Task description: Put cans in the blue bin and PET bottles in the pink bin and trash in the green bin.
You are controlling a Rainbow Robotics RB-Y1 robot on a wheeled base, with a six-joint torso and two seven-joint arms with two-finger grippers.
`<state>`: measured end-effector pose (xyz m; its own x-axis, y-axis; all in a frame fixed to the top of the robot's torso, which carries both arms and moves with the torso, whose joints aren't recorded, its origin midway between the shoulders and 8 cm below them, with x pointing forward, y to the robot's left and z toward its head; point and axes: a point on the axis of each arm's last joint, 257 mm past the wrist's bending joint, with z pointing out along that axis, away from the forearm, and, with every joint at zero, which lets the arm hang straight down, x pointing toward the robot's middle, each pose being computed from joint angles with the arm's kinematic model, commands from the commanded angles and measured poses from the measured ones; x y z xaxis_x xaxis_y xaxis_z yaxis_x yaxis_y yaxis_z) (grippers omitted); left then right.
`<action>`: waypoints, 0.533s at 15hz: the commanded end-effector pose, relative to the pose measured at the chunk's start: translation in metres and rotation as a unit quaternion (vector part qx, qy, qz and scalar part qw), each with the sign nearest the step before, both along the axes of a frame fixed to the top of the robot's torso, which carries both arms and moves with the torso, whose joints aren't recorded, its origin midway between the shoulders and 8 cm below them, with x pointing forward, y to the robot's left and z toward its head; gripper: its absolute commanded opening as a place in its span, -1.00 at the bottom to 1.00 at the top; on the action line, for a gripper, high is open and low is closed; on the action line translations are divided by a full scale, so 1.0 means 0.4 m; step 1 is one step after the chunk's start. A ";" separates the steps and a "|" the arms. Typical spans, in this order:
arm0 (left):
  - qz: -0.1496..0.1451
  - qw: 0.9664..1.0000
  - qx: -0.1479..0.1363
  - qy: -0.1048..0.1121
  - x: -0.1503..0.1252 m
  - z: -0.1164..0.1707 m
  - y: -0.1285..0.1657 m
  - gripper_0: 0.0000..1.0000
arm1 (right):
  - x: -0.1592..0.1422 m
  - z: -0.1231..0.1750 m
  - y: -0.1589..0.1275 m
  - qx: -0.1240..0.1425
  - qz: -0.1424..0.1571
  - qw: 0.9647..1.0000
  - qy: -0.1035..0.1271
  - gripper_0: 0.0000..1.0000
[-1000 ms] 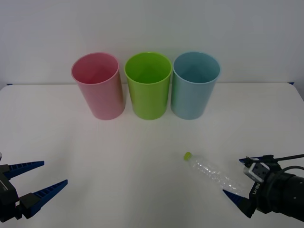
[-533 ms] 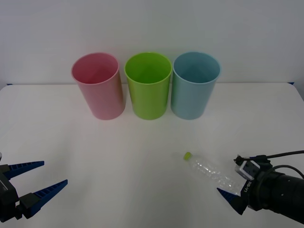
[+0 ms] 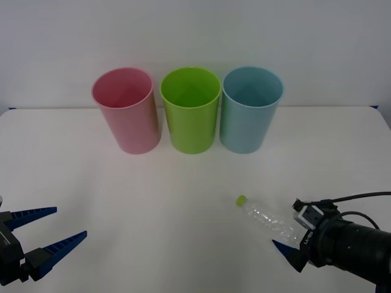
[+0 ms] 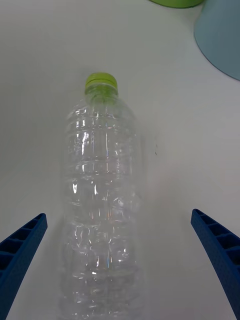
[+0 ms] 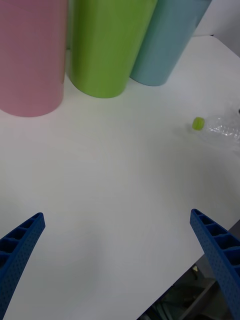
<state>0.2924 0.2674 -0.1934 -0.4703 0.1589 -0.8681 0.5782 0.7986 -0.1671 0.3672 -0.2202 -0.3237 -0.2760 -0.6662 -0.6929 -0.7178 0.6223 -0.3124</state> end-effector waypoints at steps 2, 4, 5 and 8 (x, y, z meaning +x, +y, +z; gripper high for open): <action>0.000 1.000 0.000 0.000 0.000 0.000 0.000 1.00 | 0.014 -0.023 0.005 0.003 -0.003 1.000 0.003 1.00; 0.000 1.000 0.000 0.000 0.000 0.000 0.000 1.00 | 0.012 -0.035 0.002 -0.003 -0.005 1.000 0.007 1.00; 0.000 1.000 0.000 0.000 0.000 0.000 0.000 1.00 | 0.011 -0.045 0.005 -0.002 -0.005 1.000 0.012 1.00; 0.000 1.000 0.000 0.000 0.000 0.000 0.000 1.00 | 0.011 -0.052 0.007 -0.001 -0.005 1.000 0.016 1.00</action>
